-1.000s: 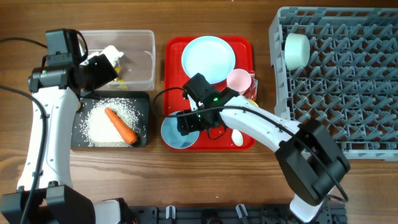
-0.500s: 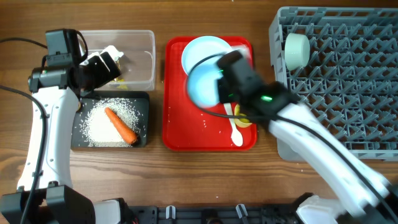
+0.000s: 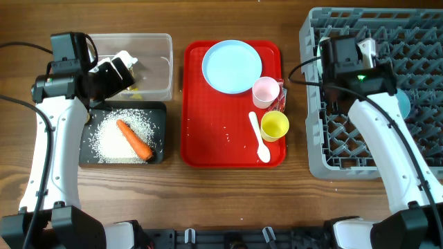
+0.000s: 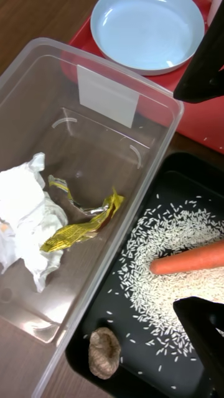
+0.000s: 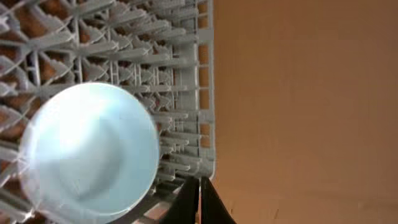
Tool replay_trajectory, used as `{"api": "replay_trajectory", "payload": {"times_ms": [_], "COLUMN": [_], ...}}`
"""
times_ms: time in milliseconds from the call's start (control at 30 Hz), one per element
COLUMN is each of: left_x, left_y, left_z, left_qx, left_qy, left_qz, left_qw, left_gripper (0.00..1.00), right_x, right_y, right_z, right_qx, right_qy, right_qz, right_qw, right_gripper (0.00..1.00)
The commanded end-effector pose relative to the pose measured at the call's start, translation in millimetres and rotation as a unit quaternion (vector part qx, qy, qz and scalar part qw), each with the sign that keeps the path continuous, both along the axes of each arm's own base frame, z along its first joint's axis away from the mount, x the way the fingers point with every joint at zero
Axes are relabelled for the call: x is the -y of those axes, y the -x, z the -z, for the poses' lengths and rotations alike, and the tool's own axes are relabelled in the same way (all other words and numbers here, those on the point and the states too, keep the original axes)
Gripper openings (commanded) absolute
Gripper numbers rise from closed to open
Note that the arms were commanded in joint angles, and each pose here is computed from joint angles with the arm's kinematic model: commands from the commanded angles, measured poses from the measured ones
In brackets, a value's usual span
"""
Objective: Sort waste into correct bins and load items into the dishwasher rack
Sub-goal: 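Place the white bowl into the dish rack and release it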
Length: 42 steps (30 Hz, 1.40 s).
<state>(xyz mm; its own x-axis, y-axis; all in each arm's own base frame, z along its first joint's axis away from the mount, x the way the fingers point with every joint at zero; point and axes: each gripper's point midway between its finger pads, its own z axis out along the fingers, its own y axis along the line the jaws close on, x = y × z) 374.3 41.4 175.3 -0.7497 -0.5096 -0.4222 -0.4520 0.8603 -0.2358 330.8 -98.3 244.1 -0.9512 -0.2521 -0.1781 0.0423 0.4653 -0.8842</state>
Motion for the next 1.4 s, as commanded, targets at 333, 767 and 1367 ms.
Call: {"api": "replay_trajectory", "payload": {"times_ms": [333,767,1367], "left_x": [0,0,0], "left_y": [0,0,0], "left_z": [2,2,2], "left_qx": [-0.002,-0.002,-0.002], "left_qy": [0.004,0.004,0.004], "left_qz": [-0.003,-0.003,-0.003], "left_qw": [1.0,1.0,1.0], "left_gripper": [1.0,1.0,1.0], "right_x": [-3,68,72], "right_y": [5,61,45], "right_z": [33,124,134], "right_qx": [0.263,0.266,0.281], "right_qy": [-0.455,-0.56,-0.567], "right_qz": [0.191,0.337,0.302], "right_qw": [0.829,0.709,0.713], "right_gripper": [1.0,0.31,0.25]}}
